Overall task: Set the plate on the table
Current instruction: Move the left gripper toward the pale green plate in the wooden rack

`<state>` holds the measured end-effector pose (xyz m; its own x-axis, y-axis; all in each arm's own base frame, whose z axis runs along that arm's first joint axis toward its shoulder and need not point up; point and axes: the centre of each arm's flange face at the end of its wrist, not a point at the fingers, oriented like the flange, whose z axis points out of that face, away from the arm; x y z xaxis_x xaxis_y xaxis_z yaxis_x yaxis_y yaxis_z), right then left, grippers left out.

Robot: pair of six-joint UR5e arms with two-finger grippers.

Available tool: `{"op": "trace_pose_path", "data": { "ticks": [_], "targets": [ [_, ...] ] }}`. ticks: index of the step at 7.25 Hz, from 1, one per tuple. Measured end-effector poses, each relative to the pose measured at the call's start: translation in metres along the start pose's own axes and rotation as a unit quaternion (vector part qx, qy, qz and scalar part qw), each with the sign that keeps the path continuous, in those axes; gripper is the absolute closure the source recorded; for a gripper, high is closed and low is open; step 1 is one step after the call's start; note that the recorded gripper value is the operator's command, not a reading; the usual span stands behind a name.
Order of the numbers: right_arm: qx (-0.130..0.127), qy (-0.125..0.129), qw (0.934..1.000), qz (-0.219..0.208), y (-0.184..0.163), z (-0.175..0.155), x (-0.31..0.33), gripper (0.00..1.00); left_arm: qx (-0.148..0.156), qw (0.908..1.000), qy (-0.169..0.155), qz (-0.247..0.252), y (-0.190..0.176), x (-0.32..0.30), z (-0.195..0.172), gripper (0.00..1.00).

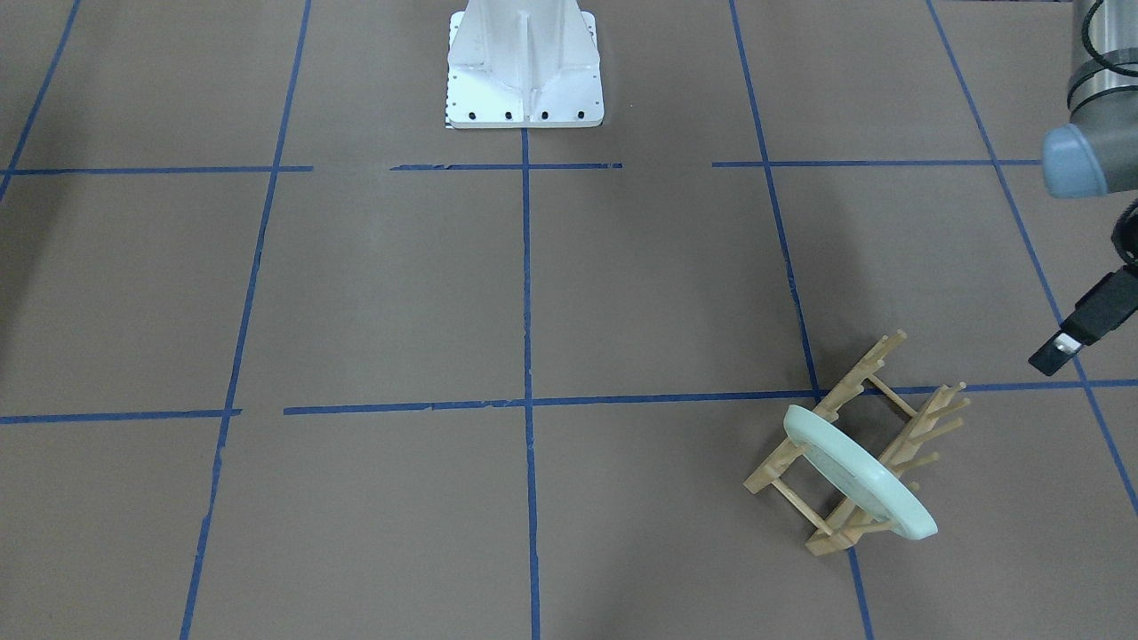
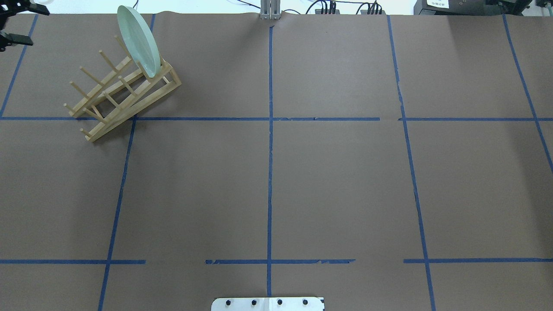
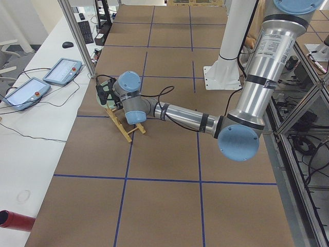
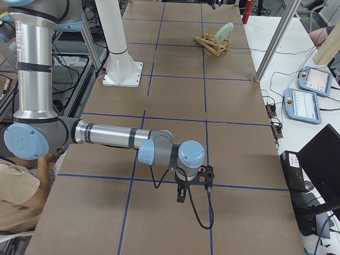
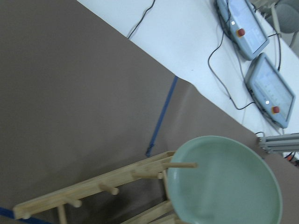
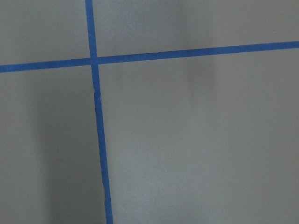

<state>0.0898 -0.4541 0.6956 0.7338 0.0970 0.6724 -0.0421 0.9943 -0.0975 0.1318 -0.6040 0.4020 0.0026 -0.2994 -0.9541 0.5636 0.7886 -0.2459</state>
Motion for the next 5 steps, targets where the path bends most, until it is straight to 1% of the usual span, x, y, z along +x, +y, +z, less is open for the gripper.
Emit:
{"op": "trace_pose_path", "data": {
  "ticks": [1,2,3,4,5],
  "targets": [
    [0.000,0.000,1.0000,0.000,0.000,0.000,0.000,0.00,0.012,0.9996,0.025,-0.008,0.013,0.021,0.033,0.00],
    [0.000,0.000,1.0000,0.000,0.000,0.000,0.000,0.00,0.024,0.9988,0.040,-0.016,0.022,0.037,0.058,0.03],
    [0.000,0.000,1.0000,0.000,0.000,0.000,0.000,0.00,0.034,0.9981,0.048,-0.021,0.026,0.047,0.071,0.07],
    [0.000,0.000,1.0000,0.000,0.001,0.001,0.000,0.00,0.035,0.9980,0.047,-0.023,0.031,0.048,0.082,0.18],
    [-0.001,0.000,1.0000,0.001,0.001,0.001,0.000,0.00,0.031,0.9983,0.044,-0.023,0.036,0.048,0.091,0.18]
  ]
}}
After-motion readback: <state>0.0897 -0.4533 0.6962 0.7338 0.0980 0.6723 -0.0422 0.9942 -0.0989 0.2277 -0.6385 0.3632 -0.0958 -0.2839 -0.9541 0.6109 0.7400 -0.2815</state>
